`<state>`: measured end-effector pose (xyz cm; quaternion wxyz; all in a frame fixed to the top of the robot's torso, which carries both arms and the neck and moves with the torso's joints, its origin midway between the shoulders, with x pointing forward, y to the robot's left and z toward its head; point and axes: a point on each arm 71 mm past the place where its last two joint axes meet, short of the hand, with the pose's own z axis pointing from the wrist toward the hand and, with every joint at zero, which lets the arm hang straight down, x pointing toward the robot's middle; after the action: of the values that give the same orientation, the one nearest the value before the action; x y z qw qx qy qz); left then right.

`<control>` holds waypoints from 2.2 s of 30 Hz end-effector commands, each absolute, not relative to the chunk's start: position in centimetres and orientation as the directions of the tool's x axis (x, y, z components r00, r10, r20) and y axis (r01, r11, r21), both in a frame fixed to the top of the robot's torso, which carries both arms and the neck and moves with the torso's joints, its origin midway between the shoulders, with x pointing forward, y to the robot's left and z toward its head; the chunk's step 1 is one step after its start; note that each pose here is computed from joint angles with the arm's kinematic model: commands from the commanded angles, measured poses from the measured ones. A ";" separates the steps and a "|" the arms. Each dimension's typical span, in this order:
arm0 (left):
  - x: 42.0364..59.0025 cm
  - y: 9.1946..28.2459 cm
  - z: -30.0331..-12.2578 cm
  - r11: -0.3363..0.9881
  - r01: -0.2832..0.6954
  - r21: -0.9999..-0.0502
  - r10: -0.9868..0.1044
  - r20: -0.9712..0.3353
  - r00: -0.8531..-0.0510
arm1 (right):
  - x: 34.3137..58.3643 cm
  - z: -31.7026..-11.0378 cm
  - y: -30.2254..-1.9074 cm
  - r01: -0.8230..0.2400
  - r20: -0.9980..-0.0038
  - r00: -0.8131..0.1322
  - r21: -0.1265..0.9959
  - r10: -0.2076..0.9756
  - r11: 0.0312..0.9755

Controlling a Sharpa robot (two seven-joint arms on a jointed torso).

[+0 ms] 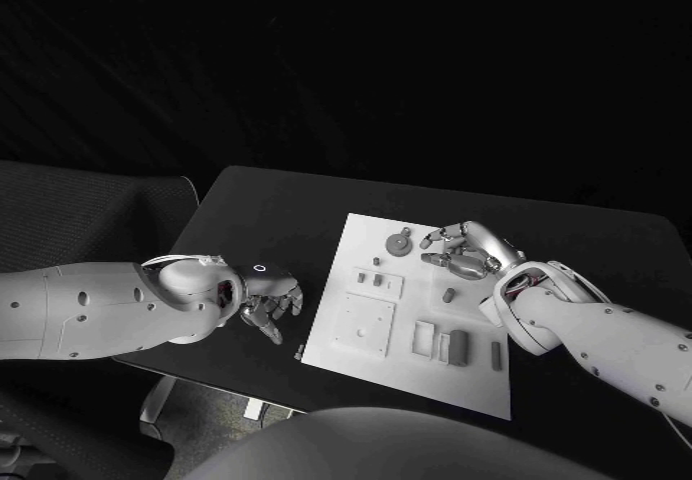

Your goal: Assemble the parts on the task board

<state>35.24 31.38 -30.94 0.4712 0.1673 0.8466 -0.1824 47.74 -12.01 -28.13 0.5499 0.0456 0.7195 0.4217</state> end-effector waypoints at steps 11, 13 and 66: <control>32.8 30.4 -33.6 0.865 0.487 -0.120 0.172 -0.842 -0.512 | 47.8 -28.3 -12.2 -0.387 -0.746 -0.408 0.664 0.527 0.640; 32.8 30.3 -33.6 0.863 0.489 -0.125 0.160 -0.852 -0.499 | 47.8 -28.3 -12.3 -0.386 -0.746 -0.408 0.663 0.526 0.641; 31.6 29.1 -35.3 0.856 0.488 -0.170 0.054 -0.910 -0.411 | 47.6 -28.4 -12.5 -0.379 -0.744 -0.426 0.664 0.515 0.645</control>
<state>31.56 29.11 -35.41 0.5033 0.1694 0.8203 -0.2125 47.68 -12.62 -28.39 0.5389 0.0509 0.7305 0.4165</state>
